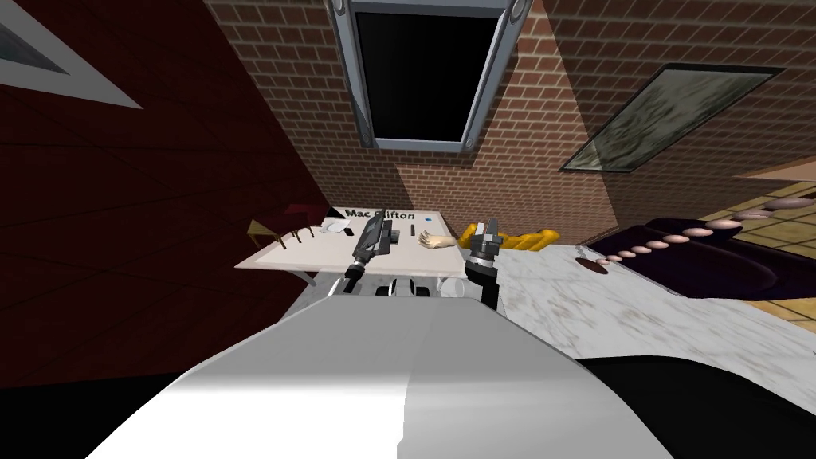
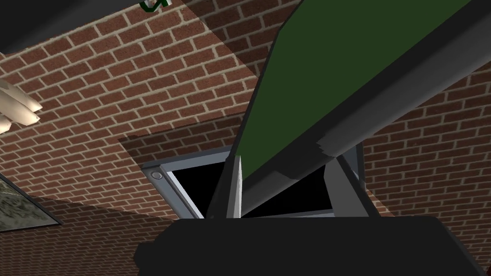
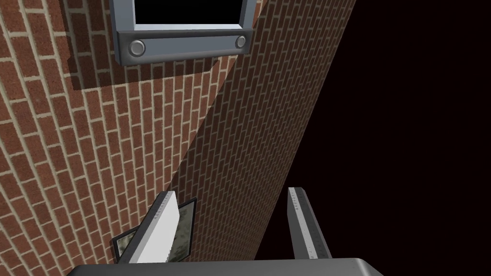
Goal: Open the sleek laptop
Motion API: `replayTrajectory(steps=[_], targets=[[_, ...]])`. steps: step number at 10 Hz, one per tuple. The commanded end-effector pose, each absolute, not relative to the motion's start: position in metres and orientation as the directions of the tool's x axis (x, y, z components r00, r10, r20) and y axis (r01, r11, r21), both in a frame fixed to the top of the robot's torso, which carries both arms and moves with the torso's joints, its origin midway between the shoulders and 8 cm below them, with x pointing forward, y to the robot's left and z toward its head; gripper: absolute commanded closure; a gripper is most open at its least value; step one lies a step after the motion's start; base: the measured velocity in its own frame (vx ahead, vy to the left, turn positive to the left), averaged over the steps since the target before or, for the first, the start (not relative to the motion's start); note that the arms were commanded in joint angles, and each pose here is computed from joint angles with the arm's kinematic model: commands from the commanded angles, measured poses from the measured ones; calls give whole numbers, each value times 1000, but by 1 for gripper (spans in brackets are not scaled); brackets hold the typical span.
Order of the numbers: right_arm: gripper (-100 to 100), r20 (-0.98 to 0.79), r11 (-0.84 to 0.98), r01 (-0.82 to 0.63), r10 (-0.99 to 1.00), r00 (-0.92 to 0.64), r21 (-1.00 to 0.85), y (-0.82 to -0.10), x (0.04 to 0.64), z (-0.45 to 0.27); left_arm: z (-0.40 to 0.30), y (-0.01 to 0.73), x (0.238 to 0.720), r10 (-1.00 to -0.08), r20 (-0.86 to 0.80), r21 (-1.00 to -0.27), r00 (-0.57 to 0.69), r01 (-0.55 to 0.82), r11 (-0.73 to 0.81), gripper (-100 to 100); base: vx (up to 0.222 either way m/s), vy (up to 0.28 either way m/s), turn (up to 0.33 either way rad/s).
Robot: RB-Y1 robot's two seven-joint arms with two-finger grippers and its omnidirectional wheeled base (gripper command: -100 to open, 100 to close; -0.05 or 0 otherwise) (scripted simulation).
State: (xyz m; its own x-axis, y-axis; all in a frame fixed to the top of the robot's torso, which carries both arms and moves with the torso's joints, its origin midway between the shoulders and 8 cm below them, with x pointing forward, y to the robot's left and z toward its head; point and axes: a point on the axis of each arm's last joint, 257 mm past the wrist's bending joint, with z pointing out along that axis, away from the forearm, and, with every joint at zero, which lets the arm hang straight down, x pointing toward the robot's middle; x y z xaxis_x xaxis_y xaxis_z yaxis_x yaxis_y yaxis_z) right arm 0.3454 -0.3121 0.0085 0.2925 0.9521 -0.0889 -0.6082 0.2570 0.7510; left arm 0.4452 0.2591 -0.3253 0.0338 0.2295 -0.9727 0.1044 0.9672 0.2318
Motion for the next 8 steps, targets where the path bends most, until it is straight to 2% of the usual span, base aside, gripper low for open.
replayTrajectory(steps=[1, 2, 8], targets=[[0, -89, 257, -608, 952, 292, 751, -312, 345, 8, -351, 251, 427, 272, -962, 270, -1, 126, 955, 100, -3, -20, 76], [0, -89, 257, -608, 952, 292, 751, -312, 345, 8, -329, 253, 444, 269, -962, 272, 37, 122, 955, -100, -39, -23, -26], [0, -89, 257, -608, 952, 292, 751, -312, 345, 9, -302, 266, 481, 284, -958, 285, 27, 101, 953, -100, -67, -4, -56]])
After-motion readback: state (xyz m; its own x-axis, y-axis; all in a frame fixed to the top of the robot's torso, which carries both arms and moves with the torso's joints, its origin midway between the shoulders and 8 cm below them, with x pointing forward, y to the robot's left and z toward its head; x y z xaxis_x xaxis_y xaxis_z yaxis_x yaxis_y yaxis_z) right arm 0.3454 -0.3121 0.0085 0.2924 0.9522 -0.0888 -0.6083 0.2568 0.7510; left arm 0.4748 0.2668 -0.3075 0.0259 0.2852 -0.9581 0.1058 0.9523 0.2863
